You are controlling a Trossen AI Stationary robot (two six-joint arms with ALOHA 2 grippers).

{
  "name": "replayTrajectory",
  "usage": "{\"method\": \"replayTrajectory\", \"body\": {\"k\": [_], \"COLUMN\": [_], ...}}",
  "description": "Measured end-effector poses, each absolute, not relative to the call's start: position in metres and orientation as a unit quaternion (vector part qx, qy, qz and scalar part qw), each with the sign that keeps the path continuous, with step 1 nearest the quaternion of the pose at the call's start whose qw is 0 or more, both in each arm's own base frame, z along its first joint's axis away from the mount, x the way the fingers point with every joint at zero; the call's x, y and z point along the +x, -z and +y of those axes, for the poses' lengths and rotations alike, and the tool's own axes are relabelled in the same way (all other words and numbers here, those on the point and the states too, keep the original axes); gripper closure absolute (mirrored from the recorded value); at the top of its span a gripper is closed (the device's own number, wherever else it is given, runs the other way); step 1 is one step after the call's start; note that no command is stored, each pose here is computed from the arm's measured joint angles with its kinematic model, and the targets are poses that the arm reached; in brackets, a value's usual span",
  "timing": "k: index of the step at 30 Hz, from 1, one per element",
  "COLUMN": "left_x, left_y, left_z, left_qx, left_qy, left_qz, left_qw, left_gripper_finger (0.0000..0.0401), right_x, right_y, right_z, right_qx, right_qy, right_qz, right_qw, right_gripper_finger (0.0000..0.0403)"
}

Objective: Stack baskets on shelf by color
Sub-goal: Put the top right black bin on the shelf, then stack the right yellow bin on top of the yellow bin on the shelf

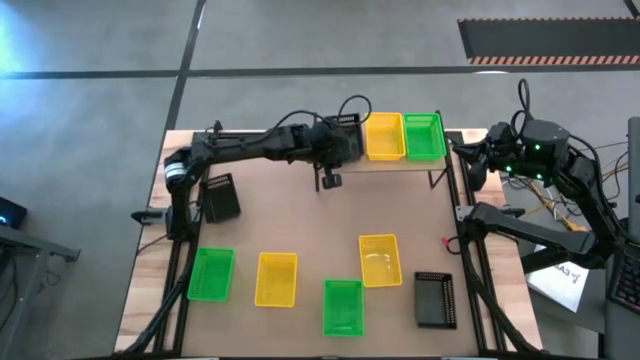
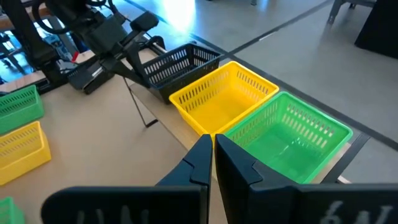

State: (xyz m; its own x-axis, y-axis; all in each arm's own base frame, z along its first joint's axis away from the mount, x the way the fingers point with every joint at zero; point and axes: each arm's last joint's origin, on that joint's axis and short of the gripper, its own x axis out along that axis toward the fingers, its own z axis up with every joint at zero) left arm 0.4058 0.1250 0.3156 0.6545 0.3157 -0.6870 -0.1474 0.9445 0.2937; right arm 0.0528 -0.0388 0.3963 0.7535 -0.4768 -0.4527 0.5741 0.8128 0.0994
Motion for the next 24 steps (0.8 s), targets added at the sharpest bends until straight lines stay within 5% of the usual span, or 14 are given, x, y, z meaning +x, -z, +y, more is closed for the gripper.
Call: {"method": "replayTrajectory", "body": {"k": [17, 24], "left_x": [0.406, 0.395], "left_y": [-0.315, -0.345], "left_z": [0.135, 0.119], "left_qx": [0.116, 0.125], "left_qy": [-0.148, -0.143], "left_qz": [0.375, 0.335], "left_qw": [0.908, 0.923], "left_gripper_finger": [0.0304, 0.0294], "right_x": [0.056, 0.061], "right_y": [-0.387, -0.377], "right_z": [-0.042, -0.044], "right_qx": [0.137, 0.15], "right_qy": [0.286, 0.273], "right_qz": [0.219, 0.232], "right_qw": [0.923, 0.922], "right_gripper_finger": [0.0392, 0.0392]}}
